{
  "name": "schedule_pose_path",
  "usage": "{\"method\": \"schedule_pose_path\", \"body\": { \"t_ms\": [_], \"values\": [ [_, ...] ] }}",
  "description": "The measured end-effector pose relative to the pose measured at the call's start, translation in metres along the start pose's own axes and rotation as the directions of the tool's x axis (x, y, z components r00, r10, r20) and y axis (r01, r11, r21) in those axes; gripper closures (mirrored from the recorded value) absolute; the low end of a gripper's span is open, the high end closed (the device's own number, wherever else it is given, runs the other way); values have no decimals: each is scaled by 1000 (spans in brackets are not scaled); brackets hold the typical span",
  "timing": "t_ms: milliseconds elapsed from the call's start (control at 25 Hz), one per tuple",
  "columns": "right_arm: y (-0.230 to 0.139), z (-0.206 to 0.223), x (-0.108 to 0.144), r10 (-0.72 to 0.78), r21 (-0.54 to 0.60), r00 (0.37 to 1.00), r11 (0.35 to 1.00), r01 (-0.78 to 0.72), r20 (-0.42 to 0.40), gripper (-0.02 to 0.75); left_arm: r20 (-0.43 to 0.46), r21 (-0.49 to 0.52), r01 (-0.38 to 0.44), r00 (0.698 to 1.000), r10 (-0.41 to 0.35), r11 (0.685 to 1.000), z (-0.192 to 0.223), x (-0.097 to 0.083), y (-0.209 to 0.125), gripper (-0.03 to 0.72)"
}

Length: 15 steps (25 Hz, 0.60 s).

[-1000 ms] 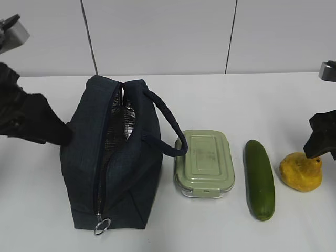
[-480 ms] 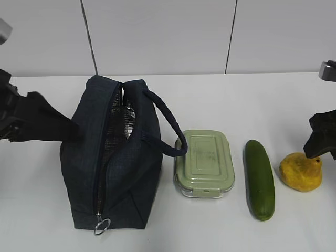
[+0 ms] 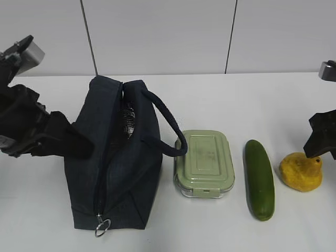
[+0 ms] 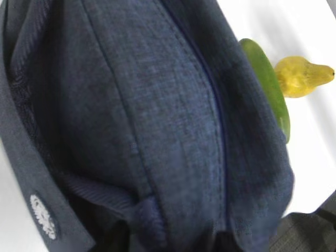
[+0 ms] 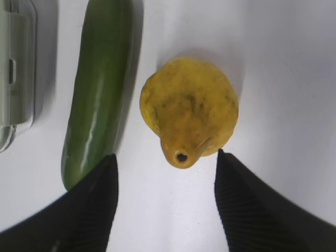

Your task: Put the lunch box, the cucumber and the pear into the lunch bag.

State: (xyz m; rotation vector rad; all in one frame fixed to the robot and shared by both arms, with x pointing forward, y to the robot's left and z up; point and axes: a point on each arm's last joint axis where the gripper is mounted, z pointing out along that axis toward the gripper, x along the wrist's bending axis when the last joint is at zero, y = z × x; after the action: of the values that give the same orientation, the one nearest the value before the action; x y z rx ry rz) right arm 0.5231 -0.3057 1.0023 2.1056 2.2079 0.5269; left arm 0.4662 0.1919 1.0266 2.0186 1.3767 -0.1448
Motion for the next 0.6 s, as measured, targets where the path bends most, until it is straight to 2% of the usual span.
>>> {"method": "schedule_pose_path", "body": {
  "t_ms": [120,200,600],
  "values": [
    [0,0,0,0,0,1000,1000,0,0,281,-8,-4,-3,1000,3,1000,1,1,1,621],
    [0,0,0,0,0,1000,1000,0,0,281,-10,-7,-5,1000,5,1000,0,1,1,666],
    [-1,1,0,-2,12,1000,1000,2,0,281,-15,-18,-12,1000,12,1000,-2,0,1,686]
  ]
}}
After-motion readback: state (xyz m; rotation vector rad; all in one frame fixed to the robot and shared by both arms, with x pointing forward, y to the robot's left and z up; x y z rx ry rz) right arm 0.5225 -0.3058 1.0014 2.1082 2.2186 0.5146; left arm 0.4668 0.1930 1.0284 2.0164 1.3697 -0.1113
